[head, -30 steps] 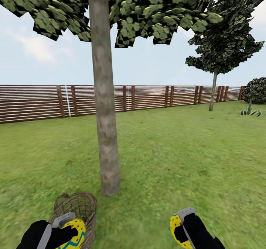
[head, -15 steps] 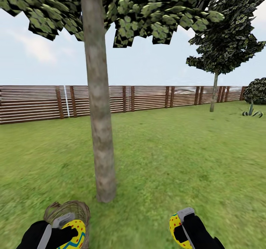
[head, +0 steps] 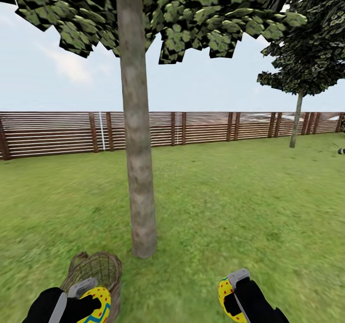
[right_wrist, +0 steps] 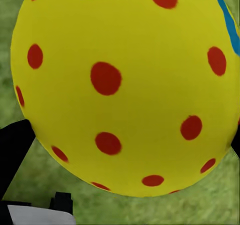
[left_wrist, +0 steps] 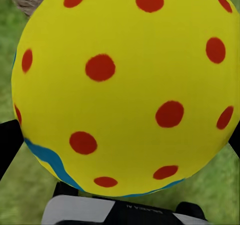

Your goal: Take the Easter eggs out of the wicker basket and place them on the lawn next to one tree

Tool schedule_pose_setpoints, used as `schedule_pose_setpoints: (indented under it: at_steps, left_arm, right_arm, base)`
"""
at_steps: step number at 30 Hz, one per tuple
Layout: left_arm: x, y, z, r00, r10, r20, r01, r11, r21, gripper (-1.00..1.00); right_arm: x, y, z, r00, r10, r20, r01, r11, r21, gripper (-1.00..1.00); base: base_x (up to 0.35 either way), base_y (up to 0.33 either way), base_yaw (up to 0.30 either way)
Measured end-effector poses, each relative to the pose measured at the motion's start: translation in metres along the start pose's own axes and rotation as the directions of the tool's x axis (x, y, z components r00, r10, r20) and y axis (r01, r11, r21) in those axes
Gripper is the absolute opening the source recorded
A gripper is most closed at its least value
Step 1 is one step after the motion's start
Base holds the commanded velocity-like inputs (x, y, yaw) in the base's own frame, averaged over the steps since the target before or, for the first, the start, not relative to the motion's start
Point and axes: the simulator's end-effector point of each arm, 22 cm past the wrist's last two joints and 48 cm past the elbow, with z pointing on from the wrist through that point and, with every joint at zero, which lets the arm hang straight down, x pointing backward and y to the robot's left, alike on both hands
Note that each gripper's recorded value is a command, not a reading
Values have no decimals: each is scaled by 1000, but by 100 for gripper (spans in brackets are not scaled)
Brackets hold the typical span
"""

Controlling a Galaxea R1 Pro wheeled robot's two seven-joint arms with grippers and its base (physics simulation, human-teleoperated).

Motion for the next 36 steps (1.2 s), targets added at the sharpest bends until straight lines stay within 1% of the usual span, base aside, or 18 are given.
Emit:
schedule_pose_setpoints:
  at_steps: [2,4,5,14,21,25,36]
  left_arm:
    - [1,0,-1,1000,0,-5,0,1000,-1,-100]
    - [10,0,2,999,-2,-32,2,1000,-3,-100]
    - [12,0,2,999,-3,-37,3,1000,-3,-100]
    - [8,-1,-10,999,-9,-37,8,1000,-1,-100]
    - [4,-4,-20,999,-8,-32,7,1000,0,-100]
    - [2,-4,-25,999,-7,-33,7,1000,-1,-100]
    - [-1,-7,-38,999,0,-33,0,1000,-5,-100]
  right_arm:
    - [-1,-1,-3,1000,0,0,0,1000,0,-100]
    - [-2,-1,-5,1000,0,0,0,1000,0,-100]
    - [-3,-2,-7,1000,0,1,0,1000,0,-100]
    - [-6,-5,-18,1000,2,0,-2,1000,-1,-100]
    - [-10,-5,-26,1000,-2,1,2,1000,-2,-100]
    - [-11,-6,-31,1000,-3,0,3,1000,-3,-100]
    - [-16,-6,-44,1000,-16,1,16,1000,-3,-100]
  base:
    - [324,-1,1]
    - [327,0,0]
    - [328,0,0]
    - [327,-44,0]
    - [258,-186,0]
    - [100,-268,0]
    - [3,-293,2]
